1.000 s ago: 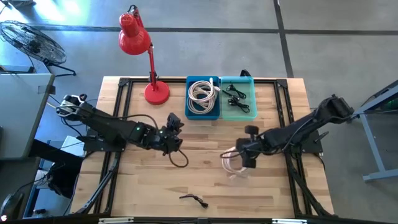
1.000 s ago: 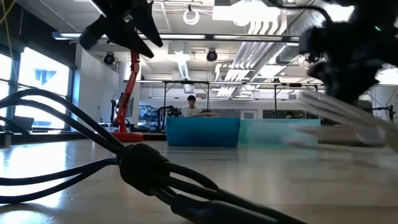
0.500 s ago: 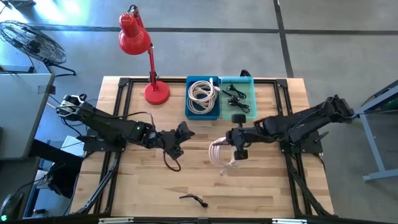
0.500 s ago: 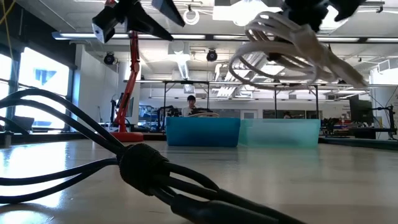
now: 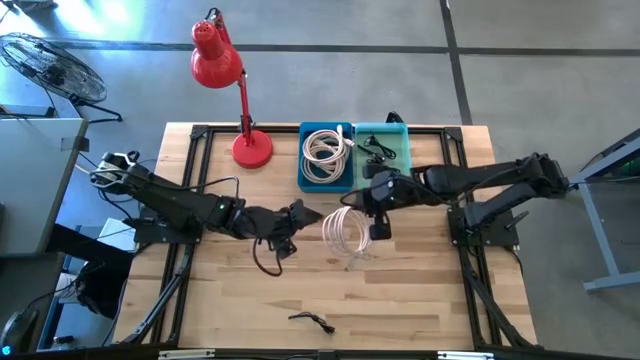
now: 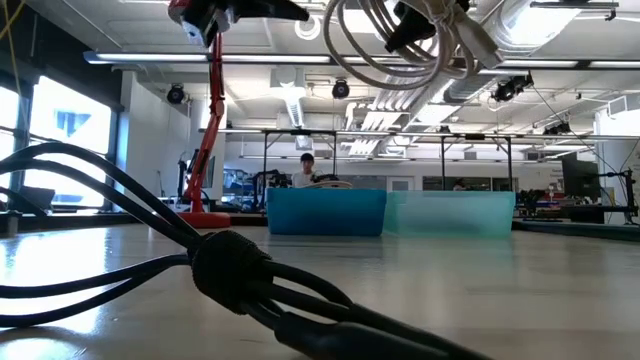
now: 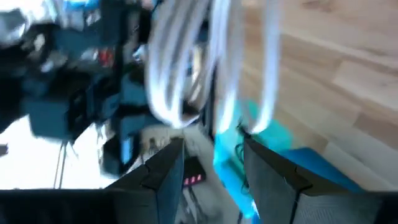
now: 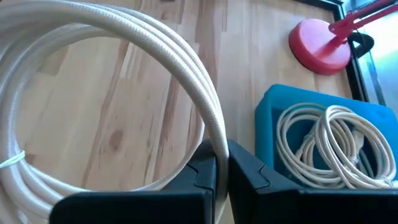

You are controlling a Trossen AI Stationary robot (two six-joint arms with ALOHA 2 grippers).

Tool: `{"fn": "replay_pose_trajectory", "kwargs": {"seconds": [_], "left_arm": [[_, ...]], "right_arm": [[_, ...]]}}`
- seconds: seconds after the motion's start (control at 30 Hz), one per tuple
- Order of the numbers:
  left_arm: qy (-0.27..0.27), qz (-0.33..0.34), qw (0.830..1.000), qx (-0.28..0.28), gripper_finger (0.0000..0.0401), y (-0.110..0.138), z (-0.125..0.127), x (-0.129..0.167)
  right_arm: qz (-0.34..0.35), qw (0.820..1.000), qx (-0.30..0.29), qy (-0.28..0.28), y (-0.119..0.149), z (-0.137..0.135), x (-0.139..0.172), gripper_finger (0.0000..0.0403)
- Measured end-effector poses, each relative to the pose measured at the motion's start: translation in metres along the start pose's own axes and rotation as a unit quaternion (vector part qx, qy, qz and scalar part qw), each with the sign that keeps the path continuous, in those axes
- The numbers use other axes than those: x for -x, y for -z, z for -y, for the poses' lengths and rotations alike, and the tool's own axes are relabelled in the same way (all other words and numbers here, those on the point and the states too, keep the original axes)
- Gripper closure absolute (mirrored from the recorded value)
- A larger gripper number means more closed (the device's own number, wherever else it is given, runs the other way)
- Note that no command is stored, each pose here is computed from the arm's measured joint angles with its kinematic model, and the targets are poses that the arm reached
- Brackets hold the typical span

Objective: Pick & Place USB Port
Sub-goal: Put the white charger cable into the blue bin

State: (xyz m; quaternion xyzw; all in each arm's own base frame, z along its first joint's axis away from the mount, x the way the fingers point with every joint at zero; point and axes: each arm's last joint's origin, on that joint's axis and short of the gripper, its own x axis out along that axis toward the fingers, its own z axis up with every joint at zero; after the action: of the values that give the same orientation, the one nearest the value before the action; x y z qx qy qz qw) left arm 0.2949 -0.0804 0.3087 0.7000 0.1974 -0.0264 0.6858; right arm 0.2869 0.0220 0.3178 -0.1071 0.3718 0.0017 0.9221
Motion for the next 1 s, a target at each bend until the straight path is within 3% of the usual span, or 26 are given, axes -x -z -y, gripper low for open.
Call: {"fn": "replay_pose_trajectory", "kwargs": {"seconds": [0.13, 0.53, 0.73, 1.0], "left_arm": [[-0.017, -0.031, 0.999, 0.039, 0.024, 0.0018, -0.0031, 0.0], [-0.049, -0.005, 0.994, 0.093, 0.0235, 0.0, -0.0104, 0.0005], [-0.039, 0.037, 0.996, 0.076, 0.0191, -0.0025, -0.0097, 0.0005], [-0.018, 0.035, 0.997, 0.063, 0.0135, -0.0031, -0.0041, -0.0017]], "right_arm": [[-0.001, 1.0, -0.006, -0.004, 0.0013, 0.0033, -0.0011, 0.0395], [0.006, 1.0, -0.017, -0.018, 0.0001, 0.002, -0.001, 0.0395], [0.008, 1.0, -0.019, -0.019, -0.0004, 0.002, -0.001, 0.0395], [0.019, 0.999, -0.021, -0.019, -0.0025, 0.0021, -0.001, 0.0395]]}}
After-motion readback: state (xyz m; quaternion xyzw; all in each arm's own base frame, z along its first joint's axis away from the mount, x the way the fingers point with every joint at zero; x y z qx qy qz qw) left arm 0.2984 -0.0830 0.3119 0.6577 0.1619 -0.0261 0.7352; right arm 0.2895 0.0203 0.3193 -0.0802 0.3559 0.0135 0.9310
